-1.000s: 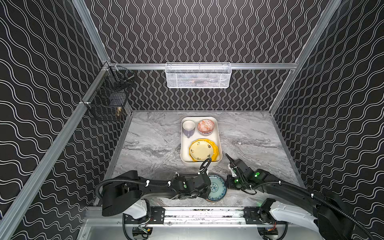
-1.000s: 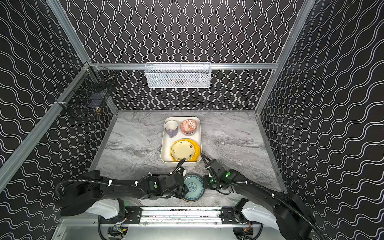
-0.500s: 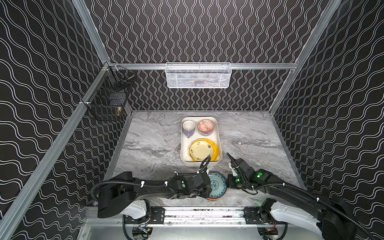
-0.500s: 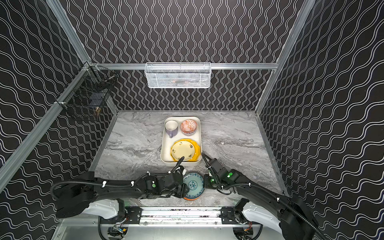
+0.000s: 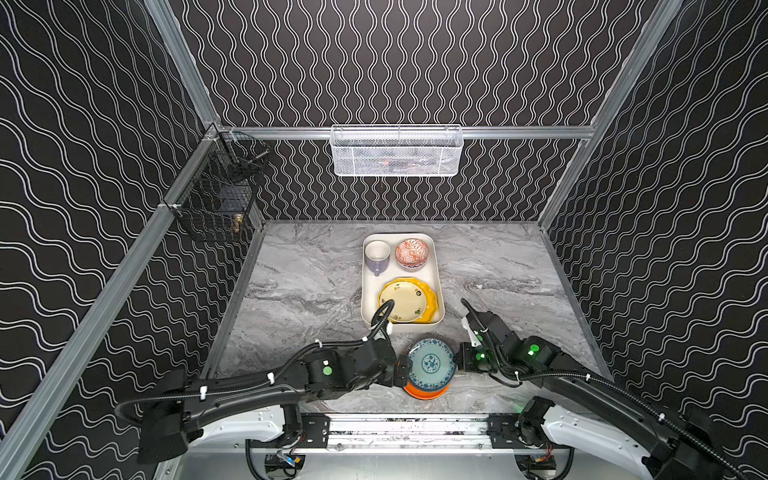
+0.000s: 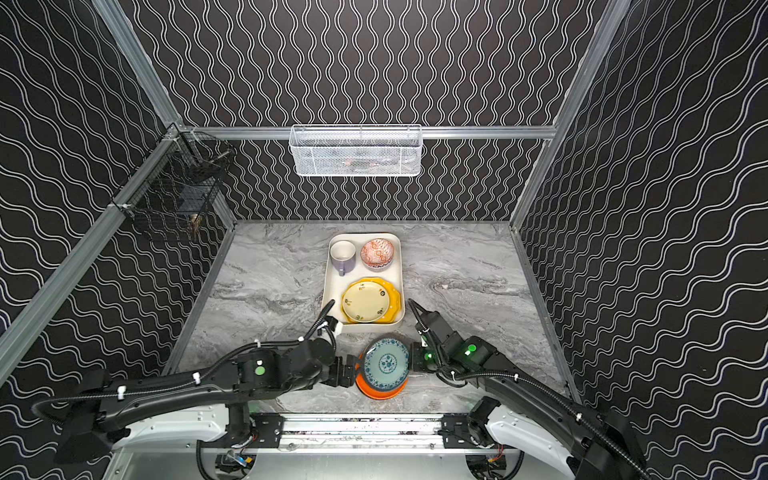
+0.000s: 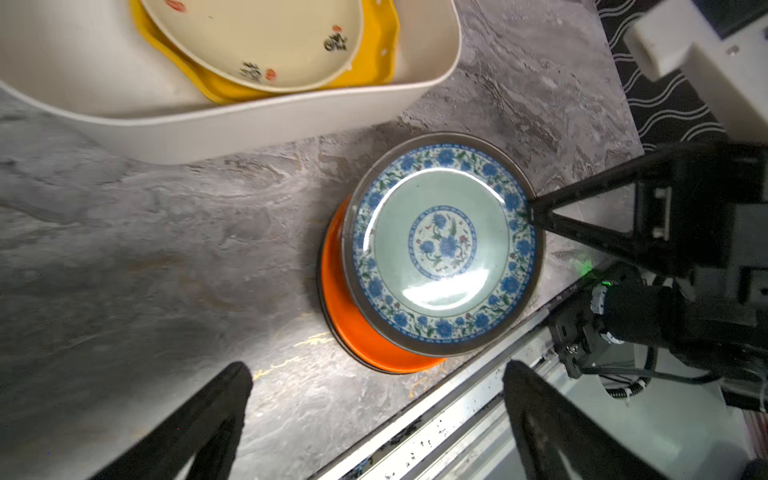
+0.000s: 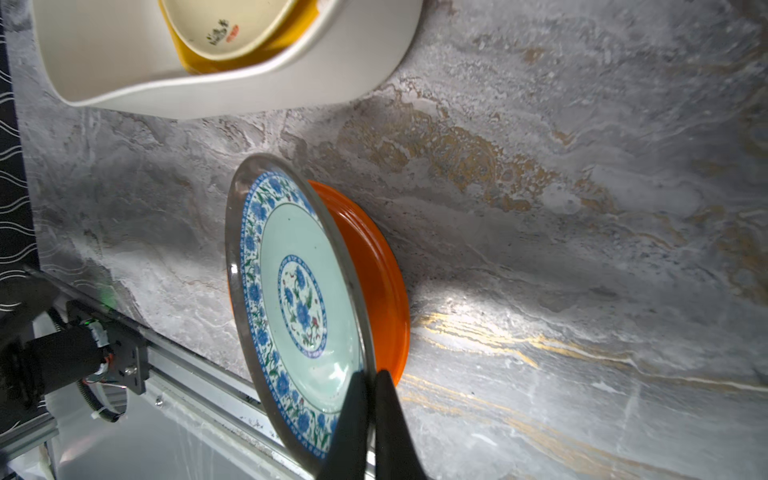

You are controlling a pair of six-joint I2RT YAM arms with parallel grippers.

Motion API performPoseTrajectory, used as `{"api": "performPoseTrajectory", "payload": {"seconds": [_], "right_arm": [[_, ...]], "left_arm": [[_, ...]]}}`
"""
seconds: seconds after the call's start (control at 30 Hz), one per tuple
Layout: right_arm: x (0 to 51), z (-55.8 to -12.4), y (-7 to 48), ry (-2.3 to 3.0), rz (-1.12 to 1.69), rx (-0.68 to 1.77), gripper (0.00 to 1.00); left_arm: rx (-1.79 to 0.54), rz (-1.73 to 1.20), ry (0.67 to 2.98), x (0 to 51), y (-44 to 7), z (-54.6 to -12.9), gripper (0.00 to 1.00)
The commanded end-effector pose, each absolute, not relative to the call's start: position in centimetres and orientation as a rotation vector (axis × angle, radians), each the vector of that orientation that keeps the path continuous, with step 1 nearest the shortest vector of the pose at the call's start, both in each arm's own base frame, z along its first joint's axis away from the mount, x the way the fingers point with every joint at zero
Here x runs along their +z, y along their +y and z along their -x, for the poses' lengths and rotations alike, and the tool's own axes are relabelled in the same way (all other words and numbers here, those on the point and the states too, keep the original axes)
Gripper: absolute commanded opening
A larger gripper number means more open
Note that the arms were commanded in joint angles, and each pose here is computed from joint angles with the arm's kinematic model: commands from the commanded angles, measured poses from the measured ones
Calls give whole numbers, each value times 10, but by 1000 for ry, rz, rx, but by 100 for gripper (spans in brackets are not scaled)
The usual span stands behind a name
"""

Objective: Place the mixed dishes into the plastic bin
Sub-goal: 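Lift the blue-floral plate off the orange plate with the right gripper while left releases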

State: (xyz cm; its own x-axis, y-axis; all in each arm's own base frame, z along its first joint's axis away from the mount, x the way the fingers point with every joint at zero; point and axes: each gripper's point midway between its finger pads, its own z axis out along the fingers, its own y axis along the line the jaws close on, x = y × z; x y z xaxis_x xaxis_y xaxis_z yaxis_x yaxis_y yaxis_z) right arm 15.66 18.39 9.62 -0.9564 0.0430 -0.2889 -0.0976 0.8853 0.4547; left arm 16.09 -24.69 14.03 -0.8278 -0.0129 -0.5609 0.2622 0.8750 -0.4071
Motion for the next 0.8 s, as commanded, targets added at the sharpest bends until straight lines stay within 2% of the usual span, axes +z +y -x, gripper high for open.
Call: {"api": "performPoseTrajectory", "payload": {"seconds": [0.0,0.47,0.77], "right_arm": [[105,-157,184,2752,24,700,0],[141,-169,195,2690,66,737,0],[169,-193,208,2627,84,718,0]], "left_arm": [[-540,-126,2478,139,-222,-164,99],[-498,-53,2437,161,-195,-174,99],[-504,-39,2449,166,-187,-186,99]]}}
